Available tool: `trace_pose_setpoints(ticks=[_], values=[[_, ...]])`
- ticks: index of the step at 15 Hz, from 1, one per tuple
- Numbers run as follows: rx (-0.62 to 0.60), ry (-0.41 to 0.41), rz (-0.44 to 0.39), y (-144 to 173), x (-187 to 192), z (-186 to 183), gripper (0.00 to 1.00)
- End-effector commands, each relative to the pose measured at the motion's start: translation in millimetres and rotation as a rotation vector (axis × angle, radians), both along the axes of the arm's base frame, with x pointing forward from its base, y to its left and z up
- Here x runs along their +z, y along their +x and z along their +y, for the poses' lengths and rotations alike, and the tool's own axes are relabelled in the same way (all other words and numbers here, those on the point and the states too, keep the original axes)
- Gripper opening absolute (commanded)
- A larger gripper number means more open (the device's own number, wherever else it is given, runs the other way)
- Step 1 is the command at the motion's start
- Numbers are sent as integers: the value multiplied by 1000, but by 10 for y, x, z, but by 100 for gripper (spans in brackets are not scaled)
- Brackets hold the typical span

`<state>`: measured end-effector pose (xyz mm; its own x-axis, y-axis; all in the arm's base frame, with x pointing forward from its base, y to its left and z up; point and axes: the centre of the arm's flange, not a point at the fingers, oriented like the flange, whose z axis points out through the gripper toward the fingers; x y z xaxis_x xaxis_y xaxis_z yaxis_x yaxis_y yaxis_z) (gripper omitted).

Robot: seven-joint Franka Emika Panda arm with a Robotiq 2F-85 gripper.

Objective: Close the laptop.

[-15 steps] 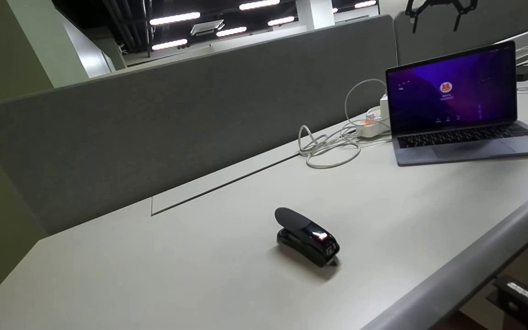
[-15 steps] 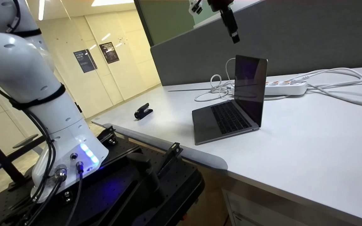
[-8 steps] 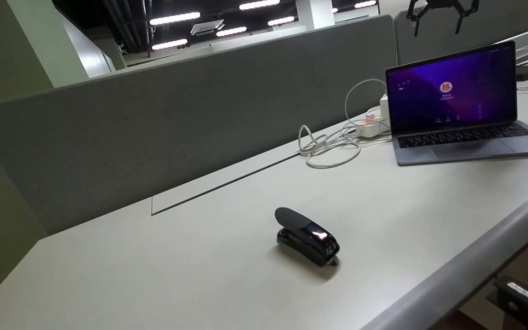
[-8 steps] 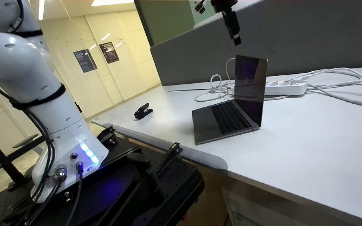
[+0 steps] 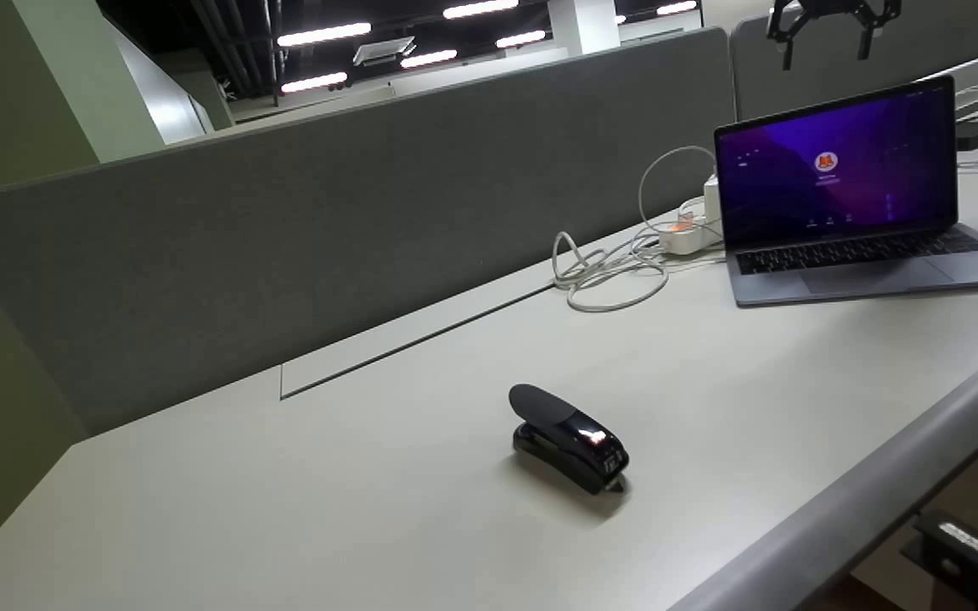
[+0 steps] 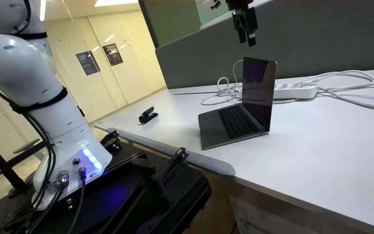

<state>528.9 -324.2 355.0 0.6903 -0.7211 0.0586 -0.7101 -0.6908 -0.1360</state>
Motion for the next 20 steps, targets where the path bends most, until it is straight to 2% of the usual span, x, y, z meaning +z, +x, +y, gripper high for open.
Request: trace_pose_setpoints(ticks=[1, 5, 12, 20], values=[[17, -65, 7, 250, 53, -305, 100], [18, -90, -24, 435, -46, -387, 100], [65, -95, -13, 708, -390, -282, 100], [142, -44, 13, 689, -641, 7, 100]])
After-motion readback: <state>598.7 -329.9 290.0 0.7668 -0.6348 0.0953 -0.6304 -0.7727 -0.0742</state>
